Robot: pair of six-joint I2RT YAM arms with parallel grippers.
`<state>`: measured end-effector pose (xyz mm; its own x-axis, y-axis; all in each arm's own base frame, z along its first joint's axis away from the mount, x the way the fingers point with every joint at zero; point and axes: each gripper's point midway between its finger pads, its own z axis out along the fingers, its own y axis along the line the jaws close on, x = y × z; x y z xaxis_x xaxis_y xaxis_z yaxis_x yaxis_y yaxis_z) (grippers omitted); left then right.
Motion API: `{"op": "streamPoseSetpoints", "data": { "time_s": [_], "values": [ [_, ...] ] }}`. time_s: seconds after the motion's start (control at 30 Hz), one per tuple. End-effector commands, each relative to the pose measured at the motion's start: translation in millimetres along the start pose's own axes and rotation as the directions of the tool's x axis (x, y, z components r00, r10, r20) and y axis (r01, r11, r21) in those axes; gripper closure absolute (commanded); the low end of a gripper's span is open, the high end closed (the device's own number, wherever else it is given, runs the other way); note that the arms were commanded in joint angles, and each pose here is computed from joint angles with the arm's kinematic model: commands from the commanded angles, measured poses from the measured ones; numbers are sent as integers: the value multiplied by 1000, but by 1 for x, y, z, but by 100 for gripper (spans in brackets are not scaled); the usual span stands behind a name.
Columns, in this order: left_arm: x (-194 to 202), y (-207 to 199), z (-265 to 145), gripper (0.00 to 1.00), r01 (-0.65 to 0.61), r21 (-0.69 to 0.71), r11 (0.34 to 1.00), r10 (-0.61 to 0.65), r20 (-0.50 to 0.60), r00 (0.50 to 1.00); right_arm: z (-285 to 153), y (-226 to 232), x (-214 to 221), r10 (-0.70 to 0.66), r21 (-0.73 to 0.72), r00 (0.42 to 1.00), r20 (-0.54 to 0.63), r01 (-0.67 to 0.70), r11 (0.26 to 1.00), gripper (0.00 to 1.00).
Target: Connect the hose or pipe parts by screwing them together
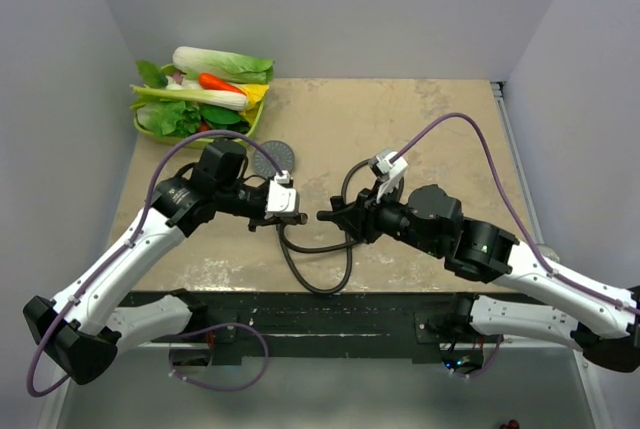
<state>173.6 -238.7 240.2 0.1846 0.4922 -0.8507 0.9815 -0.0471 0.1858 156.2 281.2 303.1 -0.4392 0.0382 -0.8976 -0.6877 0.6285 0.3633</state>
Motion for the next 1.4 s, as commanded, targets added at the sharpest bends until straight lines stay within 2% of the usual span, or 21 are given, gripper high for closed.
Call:
{"op": "streamPoseSetpoints", "data": {
  "time_s": [0.0,0.4,1.07,1.37],
  "values": [
    [-29,-9,-3,100,34,36,999,-38,119,992,-4,21,-34,-47,-82,993,106,56,995,100],
    [-32,-7,0,100,66,40,997,-71,134,988,5,24,-23,-77,-91,994,74,84,992,100],
    [-26,-21,5,100,56,88,995,-63,87,994,13,37,-26,-77,-125,994,77,86,988,100],
    [-37,-14,4,100,49,65,997,-56,107,993,19,44,-15,-30,-168,997,70,41,985,100]
  ]
}}
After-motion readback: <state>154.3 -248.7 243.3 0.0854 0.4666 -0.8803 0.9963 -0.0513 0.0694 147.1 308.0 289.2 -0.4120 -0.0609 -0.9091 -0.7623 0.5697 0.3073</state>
